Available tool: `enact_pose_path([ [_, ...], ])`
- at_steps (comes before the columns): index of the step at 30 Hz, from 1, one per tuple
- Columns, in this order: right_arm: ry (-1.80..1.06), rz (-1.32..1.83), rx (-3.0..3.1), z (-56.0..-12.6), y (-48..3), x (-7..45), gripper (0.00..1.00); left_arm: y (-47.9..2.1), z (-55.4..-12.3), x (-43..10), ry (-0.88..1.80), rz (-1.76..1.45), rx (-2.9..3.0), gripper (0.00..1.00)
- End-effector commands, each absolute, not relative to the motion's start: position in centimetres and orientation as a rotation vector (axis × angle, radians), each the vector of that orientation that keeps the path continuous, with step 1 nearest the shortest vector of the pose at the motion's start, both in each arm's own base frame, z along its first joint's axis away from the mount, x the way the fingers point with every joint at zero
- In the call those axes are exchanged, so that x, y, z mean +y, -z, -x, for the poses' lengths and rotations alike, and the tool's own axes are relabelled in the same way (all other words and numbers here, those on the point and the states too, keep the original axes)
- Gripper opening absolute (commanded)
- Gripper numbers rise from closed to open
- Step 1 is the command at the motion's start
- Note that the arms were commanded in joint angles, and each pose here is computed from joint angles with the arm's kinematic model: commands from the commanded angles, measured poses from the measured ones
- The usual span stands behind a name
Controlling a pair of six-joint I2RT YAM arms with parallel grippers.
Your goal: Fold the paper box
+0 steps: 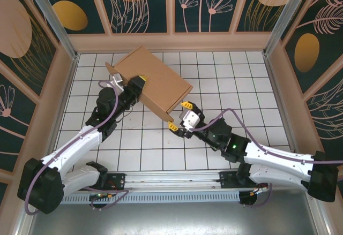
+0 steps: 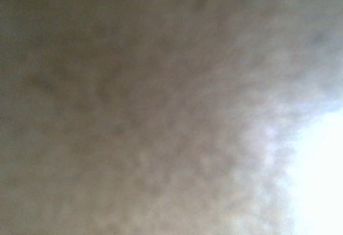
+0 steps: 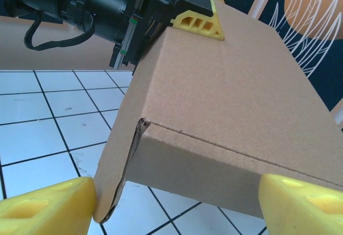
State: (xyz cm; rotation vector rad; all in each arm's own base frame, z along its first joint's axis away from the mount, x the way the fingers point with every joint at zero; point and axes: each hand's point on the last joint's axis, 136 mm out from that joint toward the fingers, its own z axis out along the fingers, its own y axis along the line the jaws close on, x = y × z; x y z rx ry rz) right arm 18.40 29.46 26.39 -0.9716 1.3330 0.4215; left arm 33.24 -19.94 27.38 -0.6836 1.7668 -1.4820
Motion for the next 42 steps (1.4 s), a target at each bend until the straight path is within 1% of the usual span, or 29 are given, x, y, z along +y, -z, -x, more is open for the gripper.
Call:
enact_pose_path([
  [1,-0.347,0.924,1.309,-19.1,-27.5,29.0,0.81,-30.6,-32.7,-20.1,1.555,0.645,1.697,0.39],
  [2,-0.327,0.920,1.309,-19.2,-27.5,28.9,0.81,-30.6,-32.6,-20.1,1.560,0.646,1.695,0.39],
  [5,-0.247,0.892,1.300,-19.7,-27.7,28.6,0.88,-30.7,-32.6,-20.3,1.577,0.646,1.697,0.39],
  [8,-0.166,0.839,1.294,-20.4,-28.3,27.9,0.89,-30.7,-32.5,-20.4,1.585,0.646,1.697,0.39],
  [15,-0.089,0.780,1.291,-21.4,-29.1,27.0,0.90,-30.5,-32.3,-20.5,1.602,0.651,1.707,0.39],
  [24,-0.091,0.758,1.302,-22.1,-29.3,26.7,0.90,-30.9,-32.1,-20.9,1.631,0.638,1.712,0.39],
  [42,-0.161,0.741,1.305,-23.2,-30.1,28.8,0.90,-29.8,-31.3,-22.7,1.699,0.629,1.752,0.40],
])
